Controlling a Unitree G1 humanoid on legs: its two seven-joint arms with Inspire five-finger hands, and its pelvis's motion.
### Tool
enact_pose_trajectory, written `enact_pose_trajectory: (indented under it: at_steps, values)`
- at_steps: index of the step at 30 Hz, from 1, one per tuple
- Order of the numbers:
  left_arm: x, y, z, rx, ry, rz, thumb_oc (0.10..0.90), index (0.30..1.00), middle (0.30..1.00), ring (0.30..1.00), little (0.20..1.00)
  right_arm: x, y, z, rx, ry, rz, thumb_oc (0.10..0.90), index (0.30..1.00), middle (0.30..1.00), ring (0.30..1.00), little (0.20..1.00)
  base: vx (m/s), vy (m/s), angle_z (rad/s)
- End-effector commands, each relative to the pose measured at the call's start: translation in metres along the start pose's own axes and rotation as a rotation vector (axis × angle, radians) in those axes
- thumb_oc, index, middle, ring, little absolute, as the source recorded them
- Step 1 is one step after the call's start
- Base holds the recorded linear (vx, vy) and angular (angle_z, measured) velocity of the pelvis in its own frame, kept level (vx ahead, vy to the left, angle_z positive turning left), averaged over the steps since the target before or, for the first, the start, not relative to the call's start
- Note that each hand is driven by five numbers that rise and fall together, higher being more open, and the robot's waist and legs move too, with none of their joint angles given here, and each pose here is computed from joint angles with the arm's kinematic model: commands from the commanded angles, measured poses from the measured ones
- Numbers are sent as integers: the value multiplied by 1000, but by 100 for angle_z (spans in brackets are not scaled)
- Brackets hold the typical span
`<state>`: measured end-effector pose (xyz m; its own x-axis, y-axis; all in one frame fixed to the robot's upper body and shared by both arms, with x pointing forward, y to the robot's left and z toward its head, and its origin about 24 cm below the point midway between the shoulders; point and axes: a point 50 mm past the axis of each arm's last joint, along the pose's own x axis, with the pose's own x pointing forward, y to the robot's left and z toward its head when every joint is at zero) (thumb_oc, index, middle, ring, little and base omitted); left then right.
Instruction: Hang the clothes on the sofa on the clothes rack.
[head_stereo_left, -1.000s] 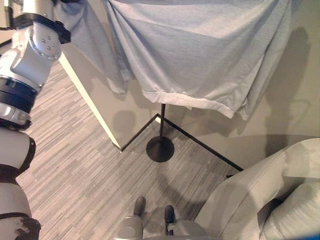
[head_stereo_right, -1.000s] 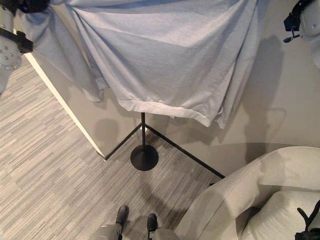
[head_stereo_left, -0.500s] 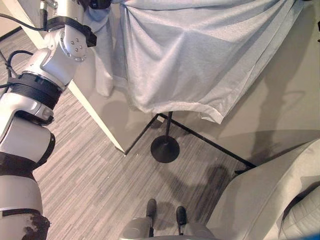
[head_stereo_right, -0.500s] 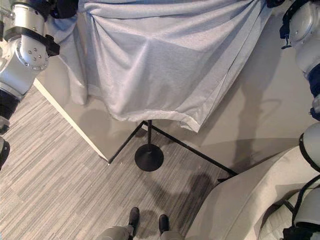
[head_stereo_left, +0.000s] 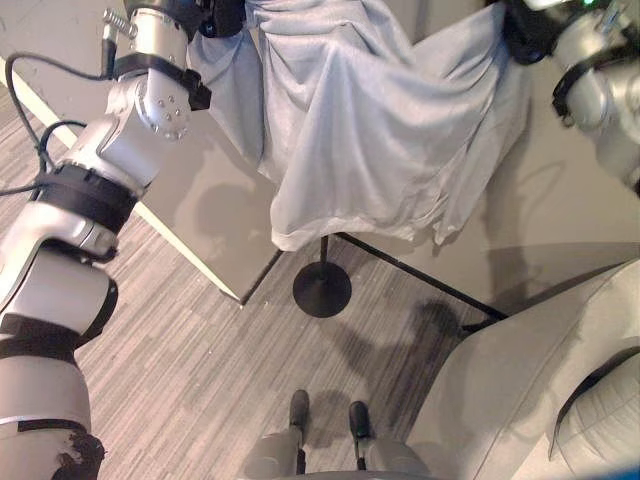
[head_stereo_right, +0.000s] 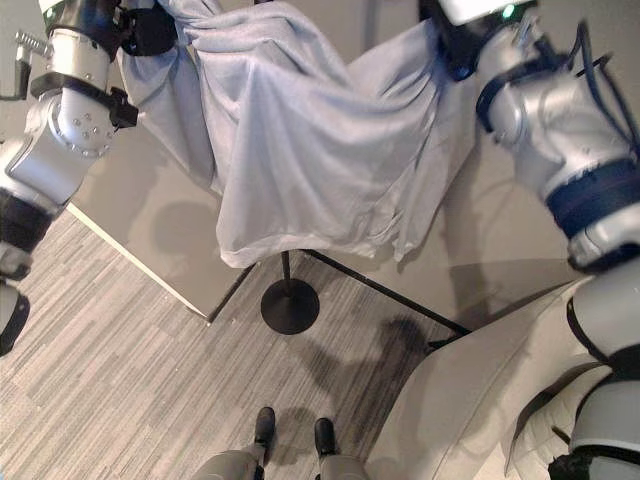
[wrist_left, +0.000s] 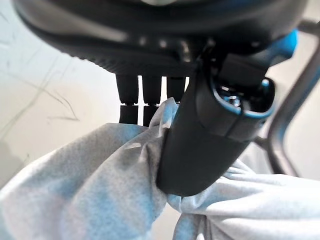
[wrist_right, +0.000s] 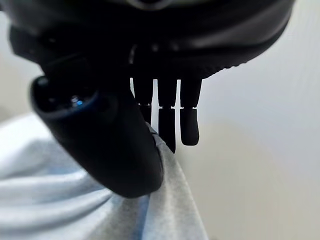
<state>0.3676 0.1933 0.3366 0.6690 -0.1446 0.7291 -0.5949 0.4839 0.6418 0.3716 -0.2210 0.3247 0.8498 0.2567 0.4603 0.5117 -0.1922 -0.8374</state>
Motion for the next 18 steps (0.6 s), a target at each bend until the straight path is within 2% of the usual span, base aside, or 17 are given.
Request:
enact_pose_trajectory:
  at_steps: [1,2,4,6,7,8,9,10,18]
  values:
    - [-7,48,-36,-14,107,149,460,389,389,389,389,-23,-22,-46,73,155,-139,400,300,300,300,300,0,0,0]
    - [-15,47,-44,-31,141,141,547,521,521,521,521,-28,-15,-47,118,169,-131,400,300,300,300,300,47,-1,2]
    - [-24,44,-55,-52,190,133,529,493,493,493,493,-32,-8,-44,176,166,-124,400,300,300,300,300,0,0,0]
    - [-44,36,-73,-97,267,96,533,500,500,500,500,-43,8,-43,257,183,-94,414,321,321,321,321,29,5,-1]
    - [-51,35,-80,-103,296,85,565,547,547,547,547,-45,11,-43,275,186,-91,660,691,691,691,691,51,10,-3]
    - [-51,35,-81,-103,297,84,515,472,472,472,472,-46,11,-43,276,186,-89,800,900,900,900,900,6,2,-4]
    - [-56,33,-84,-109,313,70,551,526,526,526,526,-48,13,-43,298,193,-91,800,900,900,900,900,0,0,0]
    - [-61,29,-88,-121,339,62,800,900,900,900,900,-50,16,-43,316,198,-88,800,900,900,900,900,0,0,0]
    - [-87,16,-106,-276,449,56,800,900,900,900,900,-57,23,-46,474,256,-129,800,900,900,900,900,3,-5,6]
